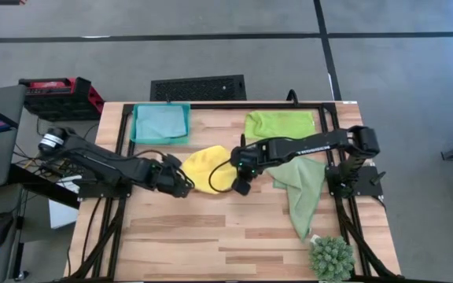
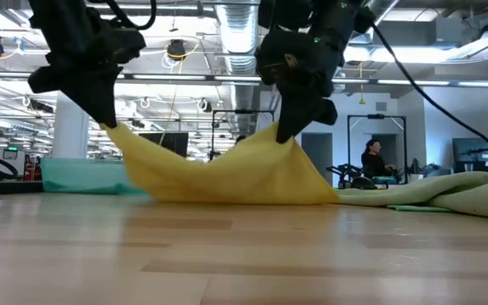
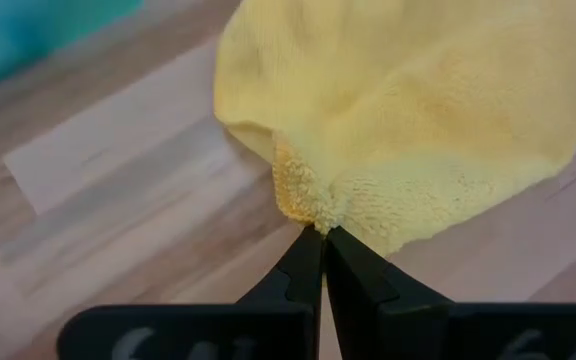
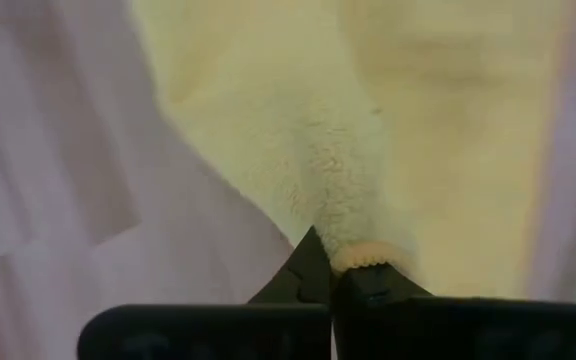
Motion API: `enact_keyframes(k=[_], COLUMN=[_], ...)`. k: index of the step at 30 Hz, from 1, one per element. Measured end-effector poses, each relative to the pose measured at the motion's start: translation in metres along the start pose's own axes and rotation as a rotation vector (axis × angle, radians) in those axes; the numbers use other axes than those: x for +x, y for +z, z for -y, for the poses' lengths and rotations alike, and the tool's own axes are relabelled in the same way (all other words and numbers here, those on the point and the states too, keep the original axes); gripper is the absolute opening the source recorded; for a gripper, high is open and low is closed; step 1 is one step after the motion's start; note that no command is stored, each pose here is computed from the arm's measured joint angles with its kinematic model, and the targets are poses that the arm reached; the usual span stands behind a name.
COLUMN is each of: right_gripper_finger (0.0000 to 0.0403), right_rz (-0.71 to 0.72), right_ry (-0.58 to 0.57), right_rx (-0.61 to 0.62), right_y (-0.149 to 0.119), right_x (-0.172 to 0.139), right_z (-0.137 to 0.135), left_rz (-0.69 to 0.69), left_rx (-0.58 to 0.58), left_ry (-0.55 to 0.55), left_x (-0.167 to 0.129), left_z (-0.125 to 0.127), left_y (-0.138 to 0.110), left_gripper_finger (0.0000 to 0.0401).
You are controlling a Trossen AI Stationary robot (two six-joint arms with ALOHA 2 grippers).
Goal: Fold microfiber towels
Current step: Fold the yellow microfiber towel
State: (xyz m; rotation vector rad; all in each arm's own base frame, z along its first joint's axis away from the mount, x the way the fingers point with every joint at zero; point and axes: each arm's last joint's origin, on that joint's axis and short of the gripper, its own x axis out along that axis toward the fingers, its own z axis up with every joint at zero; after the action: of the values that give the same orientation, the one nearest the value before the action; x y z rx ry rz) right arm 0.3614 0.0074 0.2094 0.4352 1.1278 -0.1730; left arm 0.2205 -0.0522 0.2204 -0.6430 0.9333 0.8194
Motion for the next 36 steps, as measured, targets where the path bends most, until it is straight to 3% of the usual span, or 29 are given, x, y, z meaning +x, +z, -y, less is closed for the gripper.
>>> enact_keyframes(k=[7,13,20,29,36], right_gripper_finger=[0.0035,0.006,0.0091,0.0101,0.0102], right_rz=[-0.08,-0.085,-0.164,-0.226,-0.297], right_ry=[0.143,0.157,0.242,0.262,0.228], right_rx=[0.062,0.103,0.123,0.08,0.21], right_y=[-0.002,-0.002,-0.003,-0.013,-0.024], right_x=[0.001,0.001,0.028,0.062,0.061], right_z=[-0.004,-0.004,-0.008,-0.019,-0.029], left_rz=[-0.015,-0.007,-0.007,-0.012,-0.02], left_rx=[-0.002,-0.003,-0.002,-0.015,-0.015], left_ry=[0.0,0.0,0.003,-0.002,-0.001], left_x=[0.001,0.0,0.0,0.0,0.0], left_z=[0.001,0.001,0.001,0.001,0.001], left_y=[-0.003,-0.002,-0.002,-0.003,-0.003], left_gripper_finger=[0.0,0.0,0.0,0.0,0.0])
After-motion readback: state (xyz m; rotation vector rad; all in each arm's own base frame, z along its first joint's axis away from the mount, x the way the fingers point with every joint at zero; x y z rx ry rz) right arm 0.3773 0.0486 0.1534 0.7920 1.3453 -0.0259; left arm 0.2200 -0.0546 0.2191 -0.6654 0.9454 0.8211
